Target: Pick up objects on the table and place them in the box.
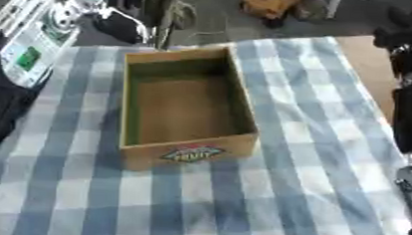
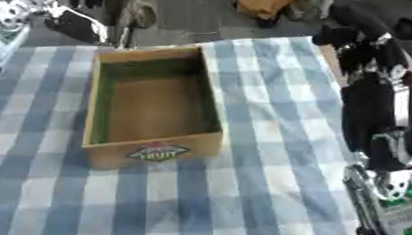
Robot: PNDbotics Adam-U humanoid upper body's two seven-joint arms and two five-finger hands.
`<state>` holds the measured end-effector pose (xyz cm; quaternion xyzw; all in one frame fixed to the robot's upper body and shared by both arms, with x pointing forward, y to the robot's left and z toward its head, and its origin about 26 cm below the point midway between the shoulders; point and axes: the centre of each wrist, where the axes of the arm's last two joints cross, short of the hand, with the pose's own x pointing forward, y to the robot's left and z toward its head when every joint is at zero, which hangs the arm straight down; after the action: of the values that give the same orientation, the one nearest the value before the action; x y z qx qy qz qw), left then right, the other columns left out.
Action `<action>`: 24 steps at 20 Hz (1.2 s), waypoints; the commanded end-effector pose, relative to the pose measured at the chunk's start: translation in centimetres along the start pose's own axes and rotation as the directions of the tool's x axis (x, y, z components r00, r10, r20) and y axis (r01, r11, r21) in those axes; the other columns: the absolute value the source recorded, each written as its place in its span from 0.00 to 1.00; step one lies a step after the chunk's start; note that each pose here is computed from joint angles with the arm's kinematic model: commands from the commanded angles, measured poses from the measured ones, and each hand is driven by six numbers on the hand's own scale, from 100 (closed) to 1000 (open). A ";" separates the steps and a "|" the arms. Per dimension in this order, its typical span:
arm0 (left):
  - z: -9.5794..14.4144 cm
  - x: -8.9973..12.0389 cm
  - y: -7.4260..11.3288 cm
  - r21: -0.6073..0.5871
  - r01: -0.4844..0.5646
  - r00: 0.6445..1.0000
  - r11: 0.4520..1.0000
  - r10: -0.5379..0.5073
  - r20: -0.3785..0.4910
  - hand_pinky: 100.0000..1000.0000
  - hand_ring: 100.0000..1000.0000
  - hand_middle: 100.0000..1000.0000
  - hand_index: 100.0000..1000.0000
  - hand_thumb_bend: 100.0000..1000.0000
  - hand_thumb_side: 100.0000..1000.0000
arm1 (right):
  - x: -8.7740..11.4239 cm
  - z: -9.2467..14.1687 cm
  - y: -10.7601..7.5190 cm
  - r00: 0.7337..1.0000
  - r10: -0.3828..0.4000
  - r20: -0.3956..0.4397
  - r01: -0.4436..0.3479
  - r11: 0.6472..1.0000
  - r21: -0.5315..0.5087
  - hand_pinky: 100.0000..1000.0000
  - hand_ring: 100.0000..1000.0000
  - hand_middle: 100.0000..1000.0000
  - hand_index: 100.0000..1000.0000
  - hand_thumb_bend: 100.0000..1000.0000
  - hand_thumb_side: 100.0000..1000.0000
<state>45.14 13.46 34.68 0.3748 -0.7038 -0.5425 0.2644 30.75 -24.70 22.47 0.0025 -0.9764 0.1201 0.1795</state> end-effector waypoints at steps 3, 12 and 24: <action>-1.0 0.9 -1.0 -0.014 0.004 1.000 1.000 -0.004 0.021 0.30 0.40 0.34 0.40 0.00 0.17 | 0.3 -0.8 0.1 0.999 -0.015 0.031 0.015 1.000 0.010 0.92 0.96 0.57 0.86 0.90 0.96; -1.7 1.0 -5.7 -0.087 0.017 1.000 0.996 -0.017 0.008 0.30 0.40 0.34 0.40 0.00 0.18 | 0.4 -1.1 0.4 0.999 -0.031 0.043 0.031 0.999 0.011 0.92 0.96 0.57 0.86 0.89 0.96; -1.9 0.5 -8.1 -0.141 0.036 0.999 0.989 -0.032 0.025 0.46 0.54 0.54 0.60 0.03 0.23 | 0.4 -1.1 0.5 0.999 -0.031 0.036 0.031 0.999 0.007 0.92 0.97 0.57 0.86 0.89 0.96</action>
<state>48.15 10.59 26.52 0.3545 -0.6617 -0.5993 0.2782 30.89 -23.96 22.89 0.0202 -0.9777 0.1191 0.1717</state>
